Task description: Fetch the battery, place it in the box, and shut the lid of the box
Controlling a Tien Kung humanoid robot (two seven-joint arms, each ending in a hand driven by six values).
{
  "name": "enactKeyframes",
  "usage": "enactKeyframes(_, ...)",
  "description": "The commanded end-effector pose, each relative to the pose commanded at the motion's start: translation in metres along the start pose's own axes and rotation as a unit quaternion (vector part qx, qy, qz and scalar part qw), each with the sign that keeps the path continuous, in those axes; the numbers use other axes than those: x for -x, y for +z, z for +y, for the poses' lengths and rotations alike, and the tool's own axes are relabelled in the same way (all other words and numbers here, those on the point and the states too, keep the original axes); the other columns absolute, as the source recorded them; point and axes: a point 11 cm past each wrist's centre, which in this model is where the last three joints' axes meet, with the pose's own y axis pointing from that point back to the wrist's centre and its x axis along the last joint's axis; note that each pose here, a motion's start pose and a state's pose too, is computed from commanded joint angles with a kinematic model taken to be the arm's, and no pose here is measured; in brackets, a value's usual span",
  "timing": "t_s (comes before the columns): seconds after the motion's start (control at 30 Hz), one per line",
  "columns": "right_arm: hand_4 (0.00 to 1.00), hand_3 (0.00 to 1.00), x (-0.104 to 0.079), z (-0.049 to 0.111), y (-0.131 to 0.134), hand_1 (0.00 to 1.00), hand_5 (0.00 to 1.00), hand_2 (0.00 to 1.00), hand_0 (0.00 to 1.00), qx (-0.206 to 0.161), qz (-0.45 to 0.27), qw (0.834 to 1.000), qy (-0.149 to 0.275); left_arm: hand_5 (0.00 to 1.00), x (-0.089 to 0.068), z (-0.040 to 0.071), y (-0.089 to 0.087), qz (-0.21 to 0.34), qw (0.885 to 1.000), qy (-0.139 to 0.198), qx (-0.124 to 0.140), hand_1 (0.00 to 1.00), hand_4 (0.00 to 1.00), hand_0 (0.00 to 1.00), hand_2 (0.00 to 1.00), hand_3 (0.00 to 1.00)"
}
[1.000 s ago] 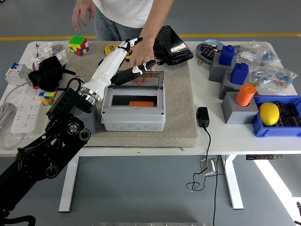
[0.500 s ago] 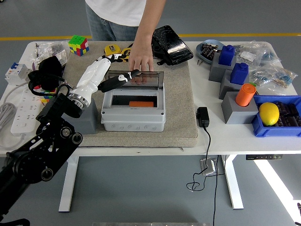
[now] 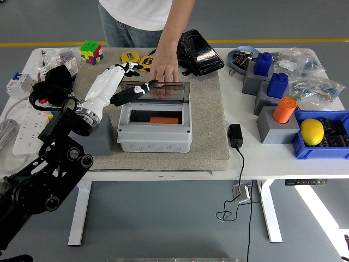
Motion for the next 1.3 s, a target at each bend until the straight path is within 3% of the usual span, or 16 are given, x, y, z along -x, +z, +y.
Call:
enactKeyframes(0.03, 0.998, 0.792, 0.000, 0.000, 0.000, 0.757, 0.998, 0.734, 0.818, 0.000, 0.000, 1.000, 0.000, 0.998, 0.000, 0.000, 0.001, 0.000, 1.000, 0.000, 0.001, 0.710, 0.998, 0.863, 0.687, 0.773)
enactKeyframes(0.07, 0.998, 0.792, 0.000, 0.000, 0.000, 0.757, 0.998, 0.733, 0.819, 0.000, -0.001, 1.000, 0.000, 0.998, 0.000, 0.000, 0.001, 0.000, 1.000, 0.000, 0.001, 0.658, 0.998, 0.766, 0.662, 0.749)
enactKeyframes(0.23, 0.998, 0.792, 0.001, 0.000, -0.001, 0.757, 0.998, 0.733, 0.819, -0.001, -0.002, 1.000, -0.001, 0.998, 0.001, 0.002, 0.003, -0.002, 1.000, -0.004, 0.002, 0.658, 0.998, 0.766, 0.662, 0.749)
enactKeyframes(0.27, 0.998, 0.792, 0.001, 0.000, -0.001, 0.757, 0.998, 0.733, 0.819, -0.001, -0.002, 1.000, -0.001, 0.998, 0.001, 0.002, 0.003, -0.002, 1.000, -0.005, 0.002, 0.599, 0.998, 0.488, 0.643, 0.706)
enactKeyframes(0.63, 0.998, 0.792, 0.001, 0.000, -0.001, 0.757, 0.998, 0.733, 0.819, -0.001, -0.003, 1.000, -0.001, 0.998, 0.001, 0.007, 0.003, -0.004, 1.000, -0.008, 0.002, 0.613, 0.998, 0.483, 0.644, 0.685)
enactKeyframes(0.67, 0.998, 0.792, 0.000, 0.000, 0.000, 0.757, 0.998, 0.733, 0.818, -0.001, -0.003, 1.000, -0.001, 0.998, 0.001, 0.007, 0.003, -0.004, 1.000, -0.008, 0.002, 0.505, 0.998, 0.384, 0.623, 0.659)
enactKeyframes(0.83, 0.998, 0.792, -0.001, 0.000, 0.000, 0.757, 0.998, 0.733, 0.818, 0.000, -0.002, 1.000, 0.001, 0.998, 0.003, 0.011, 0.002, -0.012, 1.000, -0.022, -0.007, 0.505, 0.998, 0.384, 0.623, 0.659)
enactKeyframes(0.87, 0.998, 0.792, -0.001, 0.000, 0.000, 0.757, 0.998, 0.733, 0.818, 0.000, -0.002, 1.000, 0.001, 0.998, 0.005, 0.012, 0.001, -0.013, 0.999, -0.028, -0.012, 0.347, 0.998, 0.360, 0.594, 0.656)
enactKeyframes(1.1, 0.998, 0.791, -0.003, 0.000, -0.001, 0.757, 0.998, 0.733, 0.818, -0.001, -0.001, 1.000, 0.003, 0.998, 0.013, 0.021, -0.008, -0.040, 0.994, -0.085, -0.047, 0.322, 0.998, 0.360, 0.595, 0.661)
enactKeyframes(1.3, 0.998, 0.792, -0.005, 0.000, -0.001, 0.757, 0.998, 0.732, 0.818, 0.000, -0.002, 1.000, 0.006, 0.998, 0.013, 0.028, -0.015, -0.061, 0.991, -0.104, -0.059, 0.308, 0.998, 0.369, 0.588, 0.662)
